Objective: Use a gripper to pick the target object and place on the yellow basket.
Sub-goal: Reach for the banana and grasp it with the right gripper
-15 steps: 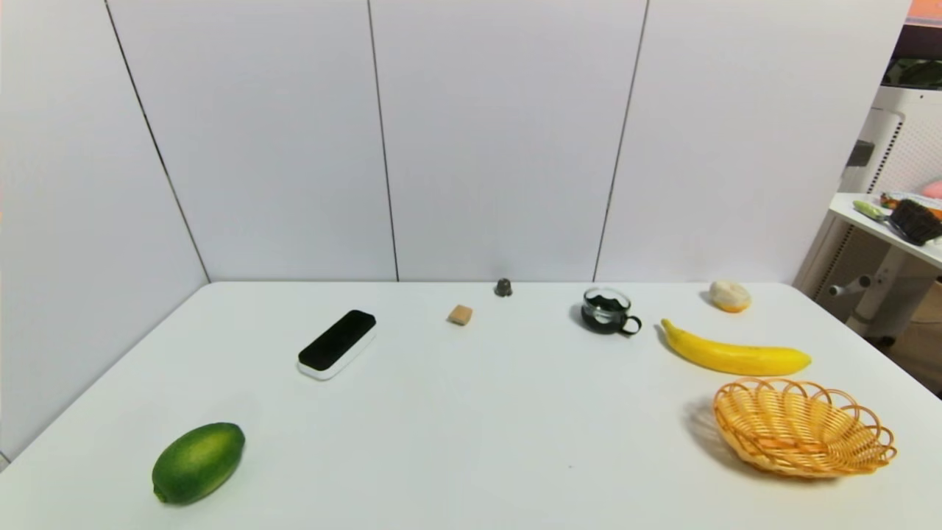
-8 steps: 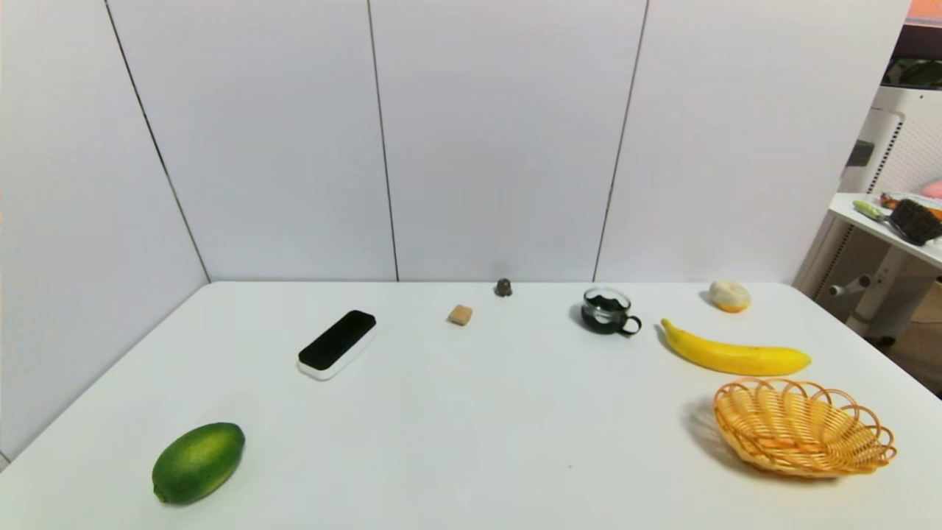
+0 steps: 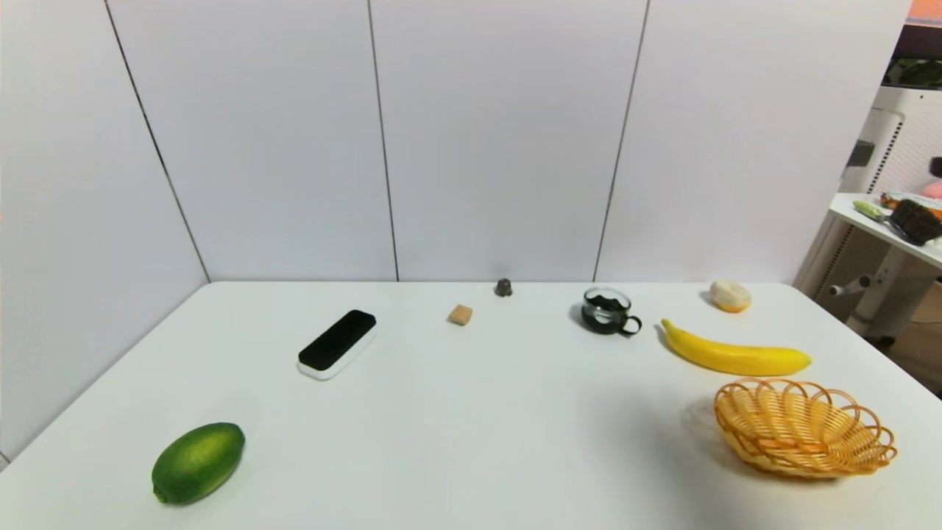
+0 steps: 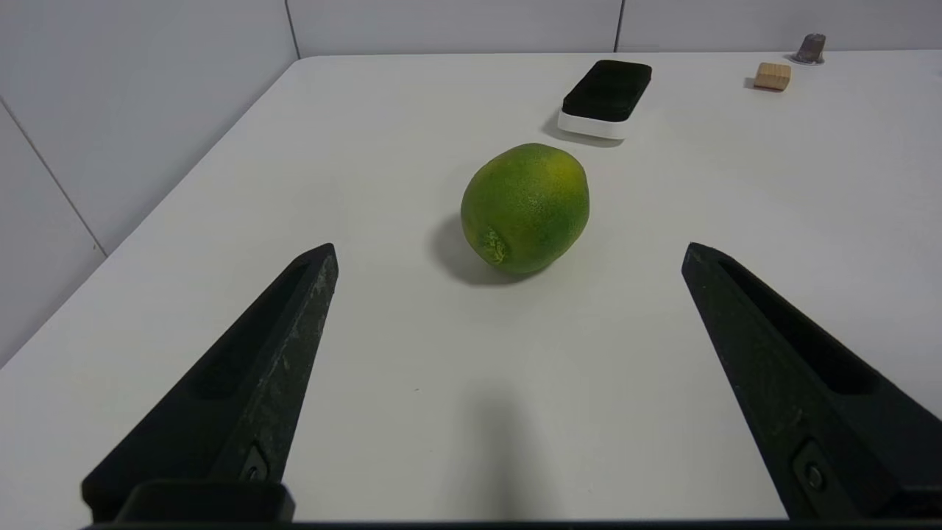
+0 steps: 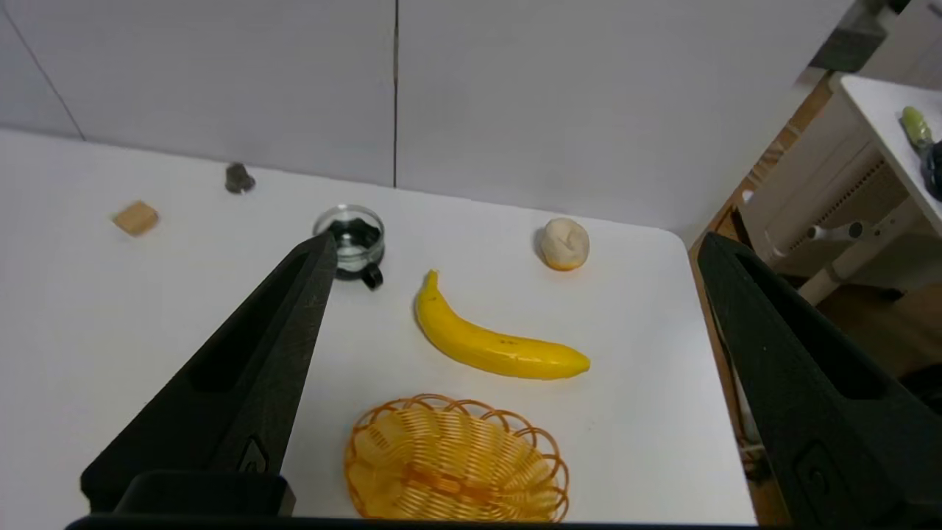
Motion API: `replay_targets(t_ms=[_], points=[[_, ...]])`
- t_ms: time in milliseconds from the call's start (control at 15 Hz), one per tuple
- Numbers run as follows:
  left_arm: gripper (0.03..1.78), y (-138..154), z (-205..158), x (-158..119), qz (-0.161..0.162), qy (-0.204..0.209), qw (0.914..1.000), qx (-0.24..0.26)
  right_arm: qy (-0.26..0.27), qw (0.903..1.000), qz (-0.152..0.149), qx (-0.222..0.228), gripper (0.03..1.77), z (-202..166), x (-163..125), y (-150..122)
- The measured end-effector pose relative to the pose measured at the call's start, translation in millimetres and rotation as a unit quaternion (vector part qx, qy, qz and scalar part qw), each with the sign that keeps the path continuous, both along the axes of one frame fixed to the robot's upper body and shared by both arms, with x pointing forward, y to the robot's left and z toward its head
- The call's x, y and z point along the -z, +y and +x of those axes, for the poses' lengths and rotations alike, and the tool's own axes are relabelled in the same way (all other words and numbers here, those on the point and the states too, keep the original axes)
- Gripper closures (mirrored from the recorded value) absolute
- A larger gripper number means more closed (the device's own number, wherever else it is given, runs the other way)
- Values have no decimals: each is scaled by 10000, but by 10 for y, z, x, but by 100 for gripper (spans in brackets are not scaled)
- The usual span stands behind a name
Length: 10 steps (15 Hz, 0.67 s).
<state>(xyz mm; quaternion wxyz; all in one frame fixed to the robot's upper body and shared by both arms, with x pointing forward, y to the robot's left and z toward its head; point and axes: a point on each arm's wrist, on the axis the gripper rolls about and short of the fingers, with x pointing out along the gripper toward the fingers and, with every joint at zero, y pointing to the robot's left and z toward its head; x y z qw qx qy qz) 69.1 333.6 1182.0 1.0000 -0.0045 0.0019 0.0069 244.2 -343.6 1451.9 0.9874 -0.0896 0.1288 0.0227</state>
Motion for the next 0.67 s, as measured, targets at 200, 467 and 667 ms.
replay_targets(t_ms=[200, 467, 667], points=[[12, 0, 0, 0, 0, 0, 10000, -2, 762, 9921, -643, -762, 11, 648, 63, -193], [12, 0, 0, 0, 0, 0, 10000, -1, 1584, 9580, -1437, -1910, 11, 1282, 355, -431], [12, 0, 0, 0, -1, 0, 10000, 0, 2000, 9340, -1757, -2385, 11, 1678, 597, -531]])
